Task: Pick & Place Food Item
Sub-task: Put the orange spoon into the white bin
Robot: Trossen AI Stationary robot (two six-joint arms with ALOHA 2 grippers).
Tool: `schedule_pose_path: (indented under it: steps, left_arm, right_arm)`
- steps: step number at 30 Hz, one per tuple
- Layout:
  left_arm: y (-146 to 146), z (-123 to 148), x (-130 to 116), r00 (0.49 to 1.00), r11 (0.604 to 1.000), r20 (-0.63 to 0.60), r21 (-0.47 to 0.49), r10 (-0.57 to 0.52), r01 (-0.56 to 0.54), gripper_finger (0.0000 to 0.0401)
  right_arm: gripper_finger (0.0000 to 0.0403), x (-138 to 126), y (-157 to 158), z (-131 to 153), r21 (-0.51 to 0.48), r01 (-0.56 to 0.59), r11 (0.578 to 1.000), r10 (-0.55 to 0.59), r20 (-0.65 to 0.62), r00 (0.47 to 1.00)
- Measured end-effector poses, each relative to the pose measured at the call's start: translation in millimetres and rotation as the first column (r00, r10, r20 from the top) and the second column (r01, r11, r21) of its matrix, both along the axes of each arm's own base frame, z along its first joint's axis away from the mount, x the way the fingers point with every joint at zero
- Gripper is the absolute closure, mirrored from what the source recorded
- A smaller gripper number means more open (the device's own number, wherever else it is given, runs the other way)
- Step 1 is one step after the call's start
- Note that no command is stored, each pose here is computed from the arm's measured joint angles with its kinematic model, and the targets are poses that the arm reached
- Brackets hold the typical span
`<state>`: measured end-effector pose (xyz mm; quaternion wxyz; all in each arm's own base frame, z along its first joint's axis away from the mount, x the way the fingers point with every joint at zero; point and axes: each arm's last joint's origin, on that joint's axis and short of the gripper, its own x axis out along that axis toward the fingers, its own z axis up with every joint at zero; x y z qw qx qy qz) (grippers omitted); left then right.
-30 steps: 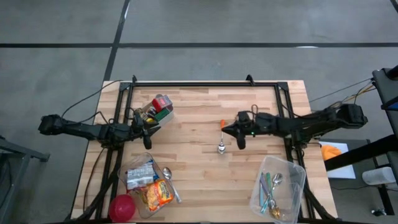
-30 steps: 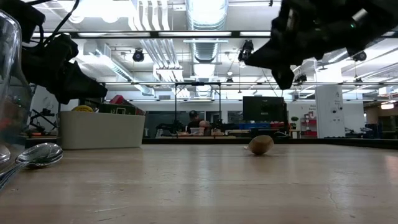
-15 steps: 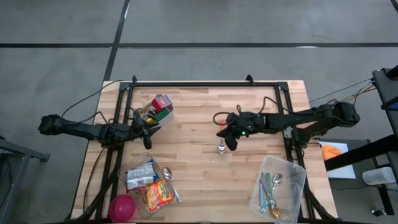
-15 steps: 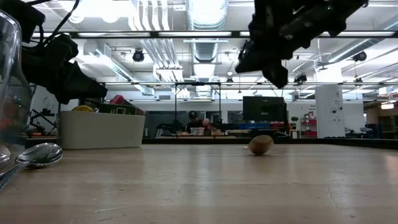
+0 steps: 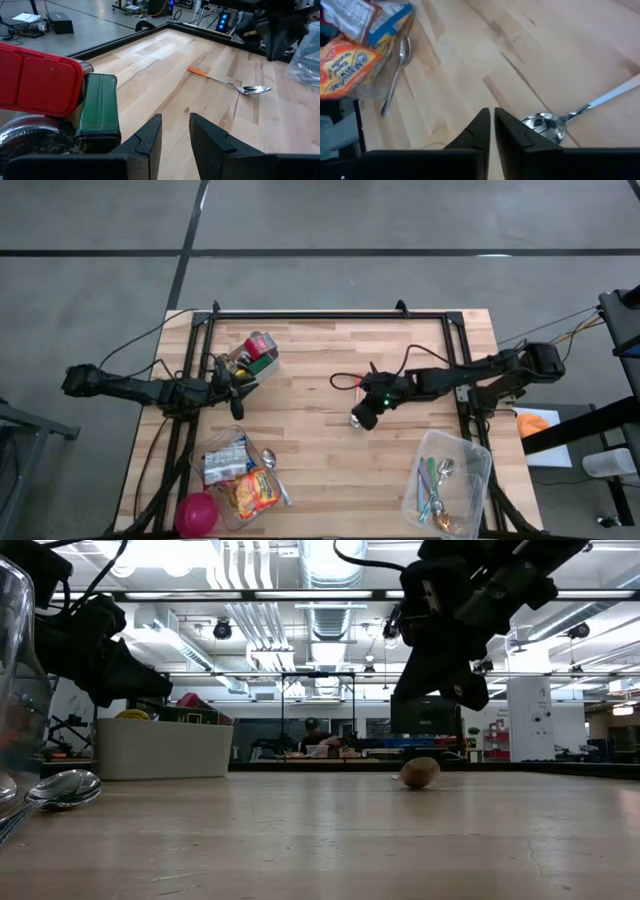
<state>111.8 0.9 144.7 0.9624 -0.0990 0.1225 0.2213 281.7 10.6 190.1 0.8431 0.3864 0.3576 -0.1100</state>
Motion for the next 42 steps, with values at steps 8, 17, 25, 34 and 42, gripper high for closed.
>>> schedule_pose_path:
  steps: [8,17,25,34,42]
  left_arm:
    - [0.0,0.0,0.0,1.000,1.000,0.000,0.000,0.000,0.000,0.0300]
    - [0.0,0.0,0.0,1.000,1.000,0.000,0.000,0.000,0.000,0.0300]
    - [0.0,0.0,0.0,1.000,1.000,0.000,0.000,0.000,0.000,0.0300]
    - [0.0,0.0,0.0,1.000,1.000,0.000,0.000,0.000,0.000,0.0300]
    - [0.0,0.0,0.0,1.000,1.000,0.000,0.000,0.000,0.000,0.0300]
  right_arm:
    - [0.0271,-1.6,14.6,-0.2,-0.079,-0.097,0.992,0.097,-0.002,0.995]
    - [0.0220,-6.9,37.0,0.2,-0.322,-0.213,0.923,0.197,-0.081,0.977]
    - [0.0218,-9.5,61.3,-0.9,-0.573,-0.310,0.758,0.279,-0.144,0.949]
    - [0.0218,-0.2,64.7,-33.2,-0.584,-0.399,0.707,0.287,-0.280,0.916]
    - [0.0218,9.1,66.9,-42.0,-0.611,-0.410,0.677,0.266,-0.316,0.910]
